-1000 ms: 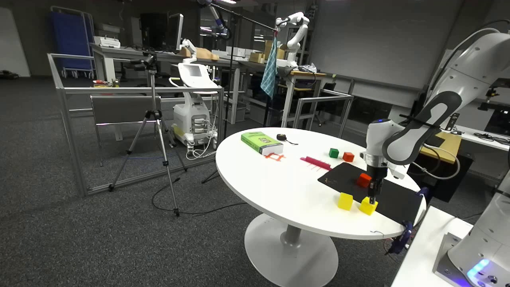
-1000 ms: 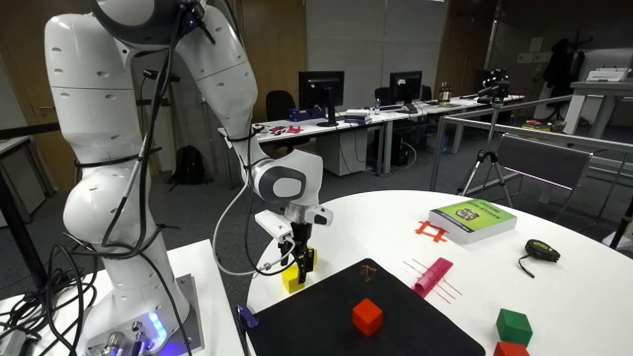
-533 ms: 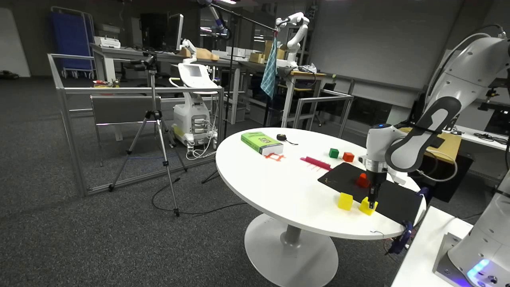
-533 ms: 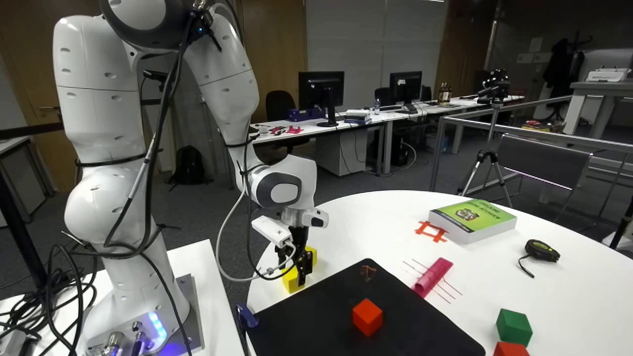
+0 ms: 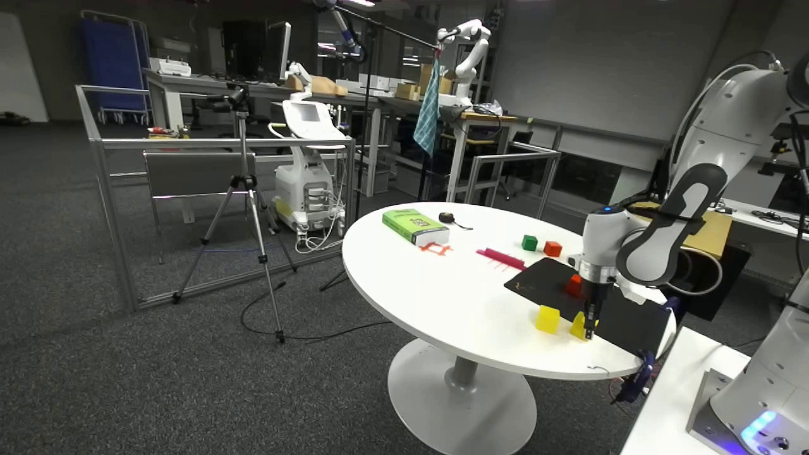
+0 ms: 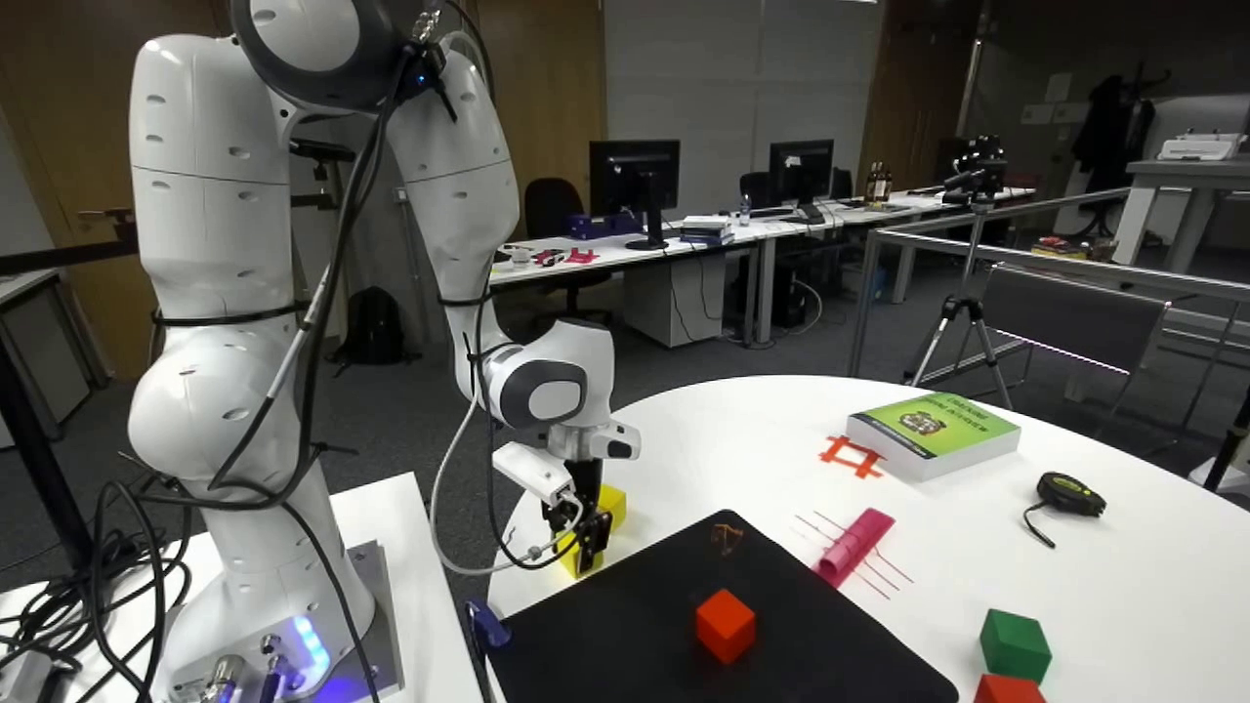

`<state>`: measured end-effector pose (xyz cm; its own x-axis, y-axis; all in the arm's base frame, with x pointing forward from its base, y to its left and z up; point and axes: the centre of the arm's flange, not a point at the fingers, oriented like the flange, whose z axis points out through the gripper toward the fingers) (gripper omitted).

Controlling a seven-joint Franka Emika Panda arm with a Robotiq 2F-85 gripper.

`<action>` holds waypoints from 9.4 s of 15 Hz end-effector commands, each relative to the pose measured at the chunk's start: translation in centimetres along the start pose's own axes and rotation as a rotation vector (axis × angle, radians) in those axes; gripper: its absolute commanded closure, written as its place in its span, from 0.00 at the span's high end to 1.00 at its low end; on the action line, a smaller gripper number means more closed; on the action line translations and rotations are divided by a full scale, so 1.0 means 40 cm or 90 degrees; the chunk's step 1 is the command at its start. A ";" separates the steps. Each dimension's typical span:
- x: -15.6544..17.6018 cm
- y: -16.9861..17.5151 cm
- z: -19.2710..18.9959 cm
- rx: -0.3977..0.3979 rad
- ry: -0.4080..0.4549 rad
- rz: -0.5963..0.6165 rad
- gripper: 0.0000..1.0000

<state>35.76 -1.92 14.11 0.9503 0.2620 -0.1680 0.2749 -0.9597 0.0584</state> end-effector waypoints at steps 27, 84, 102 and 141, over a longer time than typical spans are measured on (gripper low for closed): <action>-0.007 0.441 -0.242 -0.051 -0.033 -0.022 0.32; 0.055 0.573 -0.116 -0.013 -0.042 0.001 0.32; 0.076 0.560 -0.104 -0.022 -0.025 0.002 1.00; 0.392 1.002 -0.465 0.022 0.119 0.113 1.00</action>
<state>62.04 -30.27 33.52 0.9971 0.0517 0.0562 0.0497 -0.9981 0.0352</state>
